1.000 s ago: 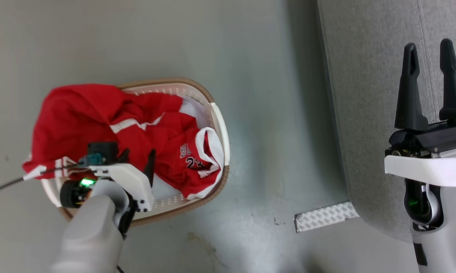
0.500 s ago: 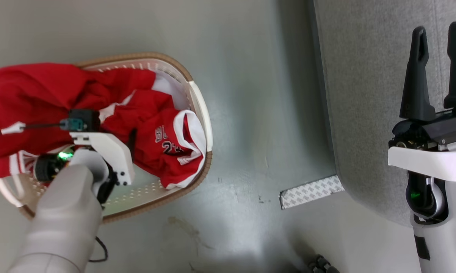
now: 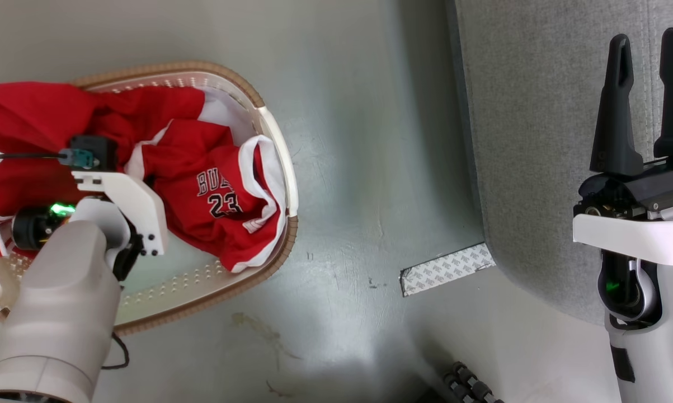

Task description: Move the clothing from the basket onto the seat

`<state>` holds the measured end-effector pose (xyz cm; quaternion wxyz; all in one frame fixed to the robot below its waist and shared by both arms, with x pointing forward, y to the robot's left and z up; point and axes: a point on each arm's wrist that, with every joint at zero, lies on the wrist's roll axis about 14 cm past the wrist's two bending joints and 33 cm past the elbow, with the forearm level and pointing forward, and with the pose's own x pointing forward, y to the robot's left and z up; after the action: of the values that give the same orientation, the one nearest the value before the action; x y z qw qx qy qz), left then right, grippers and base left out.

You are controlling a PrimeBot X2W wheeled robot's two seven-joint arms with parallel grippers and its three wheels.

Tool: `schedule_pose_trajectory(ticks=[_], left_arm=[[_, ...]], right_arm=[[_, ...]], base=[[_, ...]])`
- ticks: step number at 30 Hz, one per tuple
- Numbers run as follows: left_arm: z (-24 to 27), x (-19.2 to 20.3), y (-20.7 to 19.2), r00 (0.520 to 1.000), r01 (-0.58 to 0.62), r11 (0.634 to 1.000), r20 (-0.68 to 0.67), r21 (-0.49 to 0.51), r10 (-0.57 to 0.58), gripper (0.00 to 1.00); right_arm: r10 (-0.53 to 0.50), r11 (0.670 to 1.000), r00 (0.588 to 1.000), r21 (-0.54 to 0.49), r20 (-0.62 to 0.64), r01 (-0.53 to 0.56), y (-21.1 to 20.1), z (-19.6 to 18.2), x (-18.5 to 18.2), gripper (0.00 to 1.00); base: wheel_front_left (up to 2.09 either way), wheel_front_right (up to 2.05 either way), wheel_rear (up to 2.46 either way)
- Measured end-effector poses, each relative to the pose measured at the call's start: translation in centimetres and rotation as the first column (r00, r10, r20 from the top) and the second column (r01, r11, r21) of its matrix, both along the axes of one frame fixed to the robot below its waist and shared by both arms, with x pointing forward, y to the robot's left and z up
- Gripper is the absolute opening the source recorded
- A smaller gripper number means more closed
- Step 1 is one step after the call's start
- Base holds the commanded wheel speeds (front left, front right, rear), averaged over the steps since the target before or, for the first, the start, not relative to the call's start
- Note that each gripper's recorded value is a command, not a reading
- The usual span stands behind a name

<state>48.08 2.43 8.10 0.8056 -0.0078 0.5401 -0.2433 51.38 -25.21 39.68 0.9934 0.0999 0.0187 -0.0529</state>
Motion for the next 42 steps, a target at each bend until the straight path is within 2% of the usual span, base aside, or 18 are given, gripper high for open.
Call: schedule_pose_trajectory(ticks=[11, 23, 30, 37, 40, 42], left_arm=[[3.3, -0.3, -0.9, 0.998, -0.008, 0.999, 0.059, -0.04, 0.011, 0.0], [12.3, -1.9, -2.9, 0.971, -0.009, 0.986, 0.233, -0.168, 0.048, 0.0], [19.4, -2.5, -3.0, 0.919, 0.001, 0.967, 0.382, -0.255, 0.1, 0.0], [26.7, -3.0, -2.4, 0.835, 0.056, 0.956, 0.538, -0.29, 0.114, 0.0], [30.2, -2.8, -1.9, 0.782, 0.077, 0.949, 0.608, -0.307, 0.133, 0.0], [33.2, -2.4, -1.5, 0.729, 0.098, 0.944, 0.669, -0.315, 0.148, 0.0]], right_arm=[[0.009, 1.0, 0.998, 0.011, 0.059, -0.01, 0.5, 2.7, 0.2, 1.0], [0.033, 0.999, 0.987, -0.023, 0.157, -0.03, 1.6, 8.5, -1.5, 1.0], [0.069, 0.998, 0.973, -0.014, 0.219, -0.067, 3.4, 12.0, -3.3, 1.0], [0.104, 0.994, 0.958, 0.0, 0.267, -0.108, 4.9, 14.8, -5.9, 1.0], [0.12, 0.992, 0.95, 0.0, 0.287, -0.125, 5.4, 15.9, -7.0, 1.0], [0.133, 0.99, 0.945, -0.001, 0.299, -0.139, 5.8, 16.4, -7.7, 1.0]], base=[[0.0, 0.0, 0.0], [0.0, 0.0, 0.0], [0.0, 0.0, 0.0], [0.0, 0.0, 0.0], [0.0, 0.0, 0.0], [0.0, 0.0, 0.0]])
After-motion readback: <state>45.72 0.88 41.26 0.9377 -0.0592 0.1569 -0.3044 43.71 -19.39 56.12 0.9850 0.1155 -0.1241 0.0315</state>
